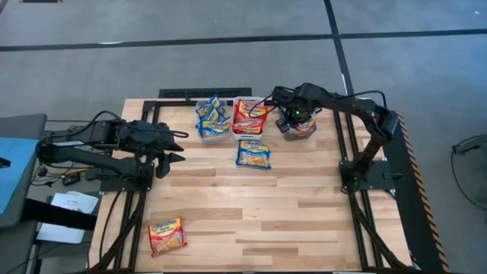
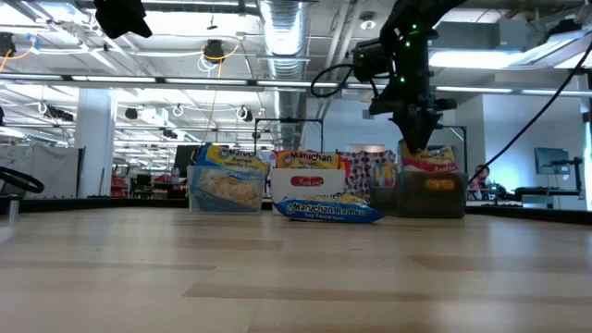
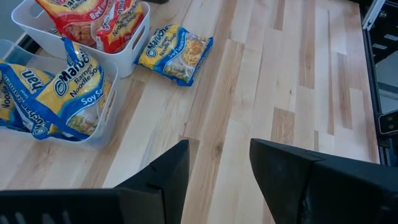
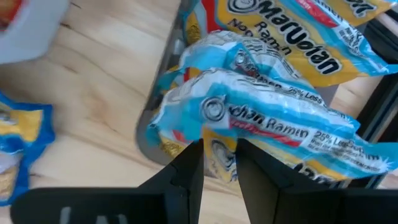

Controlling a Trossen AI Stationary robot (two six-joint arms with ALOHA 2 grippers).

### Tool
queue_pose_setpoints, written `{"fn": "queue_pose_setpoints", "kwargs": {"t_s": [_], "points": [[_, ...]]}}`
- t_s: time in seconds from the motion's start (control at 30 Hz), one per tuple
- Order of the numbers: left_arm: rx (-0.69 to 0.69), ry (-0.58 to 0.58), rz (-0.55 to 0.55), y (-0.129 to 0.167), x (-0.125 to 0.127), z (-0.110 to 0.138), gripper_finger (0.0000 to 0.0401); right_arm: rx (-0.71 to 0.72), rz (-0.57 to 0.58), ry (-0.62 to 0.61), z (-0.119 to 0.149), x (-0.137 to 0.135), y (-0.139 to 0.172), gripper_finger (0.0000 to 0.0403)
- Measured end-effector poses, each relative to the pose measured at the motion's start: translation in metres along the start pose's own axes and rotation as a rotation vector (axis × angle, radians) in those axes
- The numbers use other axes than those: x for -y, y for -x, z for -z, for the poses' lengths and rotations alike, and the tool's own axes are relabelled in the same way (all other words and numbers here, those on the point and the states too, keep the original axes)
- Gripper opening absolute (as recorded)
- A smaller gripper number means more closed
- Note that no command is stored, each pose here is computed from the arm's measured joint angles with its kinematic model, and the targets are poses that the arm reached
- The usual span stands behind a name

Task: Sort Maruchan noodles
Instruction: Put the light blue noodle pack into the black bin, then put the blue noodle pack into the transparent bin

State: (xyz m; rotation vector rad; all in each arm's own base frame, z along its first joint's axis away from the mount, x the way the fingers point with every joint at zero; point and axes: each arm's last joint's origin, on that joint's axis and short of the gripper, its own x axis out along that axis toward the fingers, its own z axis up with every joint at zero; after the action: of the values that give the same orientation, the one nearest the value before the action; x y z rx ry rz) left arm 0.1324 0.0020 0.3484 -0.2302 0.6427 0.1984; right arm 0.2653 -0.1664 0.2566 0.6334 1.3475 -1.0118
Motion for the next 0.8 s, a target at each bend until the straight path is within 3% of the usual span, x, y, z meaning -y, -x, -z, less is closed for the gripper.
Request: {"fn": "queue_pose_setpoints", "kwargs": {"t_s": [0.47, 0.8], "points": [[-0.018, -0.002, -0.005, 0.0, -0.001, 0.002, 0.0155, 0.095, -0.062, -0.023, 0.019, 0.007, 0.037, 0.0117], [-0.052, -0.006, -0.011, 0.0, -0.001, 0.005, 0.0155, 0.151, -0.128, 0.124, 0.058, -0.034, 0.061, 0.0117]]}}
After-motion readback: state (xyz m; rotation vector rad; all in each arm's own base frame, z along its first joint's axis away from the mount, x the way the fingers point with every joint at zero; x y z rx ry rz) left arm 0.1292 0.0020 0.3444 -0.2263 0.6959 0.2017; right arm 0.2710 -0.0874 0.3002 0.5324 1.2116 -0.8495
